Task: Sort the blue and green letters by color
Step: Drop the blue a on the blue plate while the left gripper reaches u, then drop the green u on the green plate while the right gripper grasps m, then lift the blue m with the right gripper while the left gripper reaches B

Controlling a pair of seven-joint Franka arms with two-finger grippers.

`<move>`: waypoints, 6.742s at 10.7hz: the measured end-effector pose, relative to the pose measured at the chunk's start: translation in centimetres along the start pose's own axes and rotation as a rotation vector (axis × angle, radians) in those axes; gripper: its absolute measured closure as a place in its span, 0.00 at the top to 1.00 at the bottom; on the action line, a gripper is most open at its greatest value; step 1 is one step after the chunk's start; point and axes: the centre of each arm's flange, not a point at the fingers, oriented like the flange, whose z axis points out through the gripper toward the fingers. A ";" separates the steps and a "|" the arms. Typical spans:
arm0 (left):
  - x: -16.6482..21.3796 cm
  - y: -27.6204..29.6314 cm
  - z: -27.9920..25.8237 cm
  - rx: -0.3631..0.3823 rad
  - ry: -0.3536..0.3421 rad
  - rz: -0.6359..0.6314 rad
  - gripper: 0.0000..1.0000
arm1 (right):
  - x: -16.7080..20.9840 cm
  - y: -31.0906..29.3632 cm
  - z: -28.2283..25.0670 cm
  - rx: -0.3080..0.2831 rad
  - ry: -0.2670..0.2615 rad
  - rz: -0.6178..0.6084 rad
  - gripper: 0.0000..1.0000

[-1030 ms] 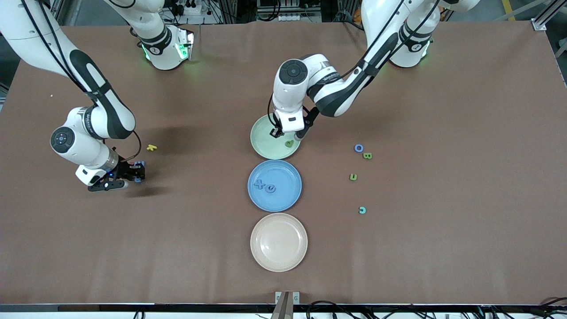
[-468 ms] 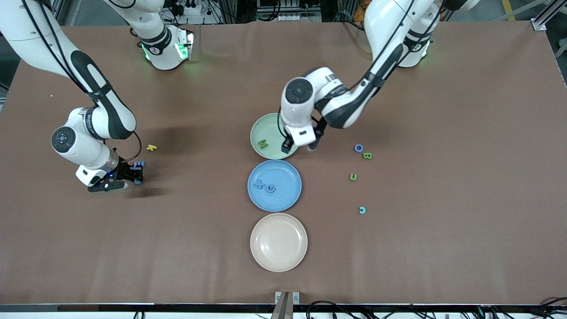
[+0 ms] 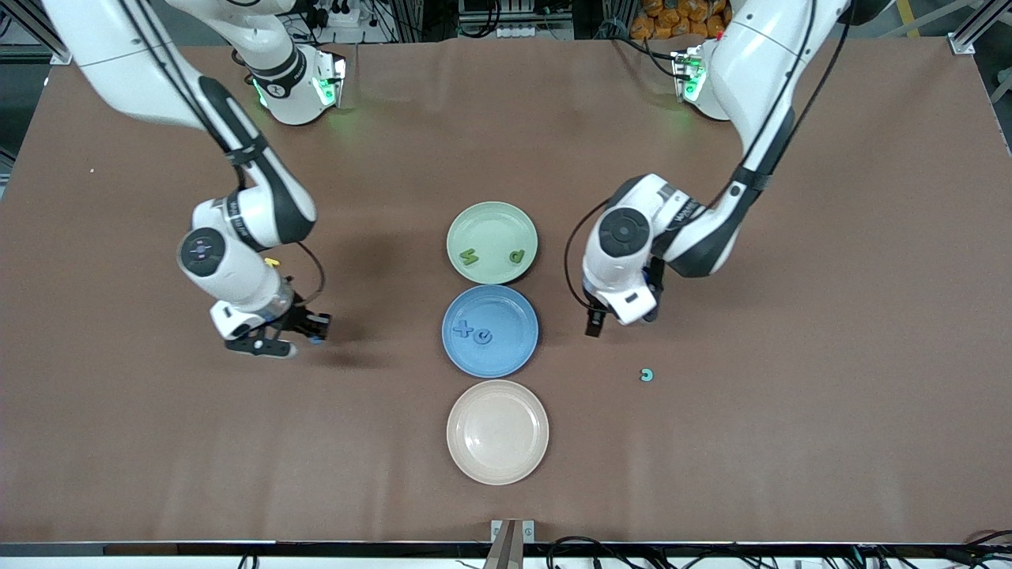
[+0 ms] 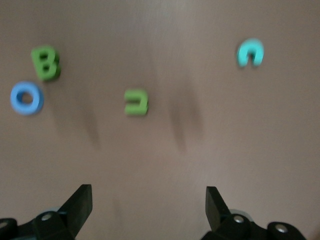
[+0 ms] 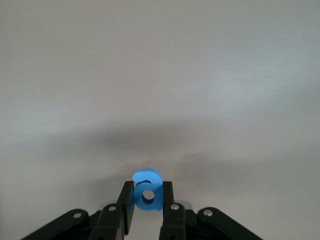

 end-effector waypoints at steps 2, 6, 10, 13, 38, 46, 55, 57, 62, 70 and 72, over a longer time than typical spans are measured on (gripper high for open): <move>4.2 1.3 0.8 -0.005 0.037 -0.029 1.00 | -1.4 -8.0 -1.6 0.082 0.001 0.121 0.27; 8.4 2.3 4.0 -0.003 0.027 -0.070 1.00 | -6.3 -20.7 -2.6 0.176 -0.034 0.288 0.27; 7.7 2.5 4.5 -0.046 -0.005 -0.039 1.00 | -9.9 -27.7 0.4 0.203 -0.078 0.365 0.30; 7.0 0.7 6.4 -0.004 -0.004 0.065 1.00 | -9.0 -26.9 0.6 0.196 -0.076 0.382 0.68; -2.7 -1.3 0.2 -0.087 -0.081 0.228 0.28 | -5.8 21.4 -0.5 0.000 -0.094 -1.307 0.67; -21.4 -13.8 1.2 -0.020 -0.064 0.519 0.57 | -6.1 20.1 2.8 -0.053 -0.058 -1.511 0.59; -2.9 -3.6 1.2 0.007 -0.017 0.294 1.00 | -6.7 22.0 3.2 -0.055 -0.078 -1.493 0.44; 0.1 -4.0 2.8 0.049 -0.005 0.250 1.00 | -6.5 21.9 2.9 -0.060 -0.077 -1.526 0.33; 7.0 -3.7 4.9 0.101 0.002 0.097 1.00 | -6.3 21.9 2.8 -0.060 -0.084 -1.550 0.33; 9.7 -7.3 4.9 0.065 0.002 0.044 1.00 | 1.5 15.3 -3.9 -0.032 -0.157 -1.336 0.32; 9.7 -8.6 5.4 0.056 -0.006 0.050 1.00 | 1.5 7.9 -4.8 0.018 -0.106 -1.170 0.32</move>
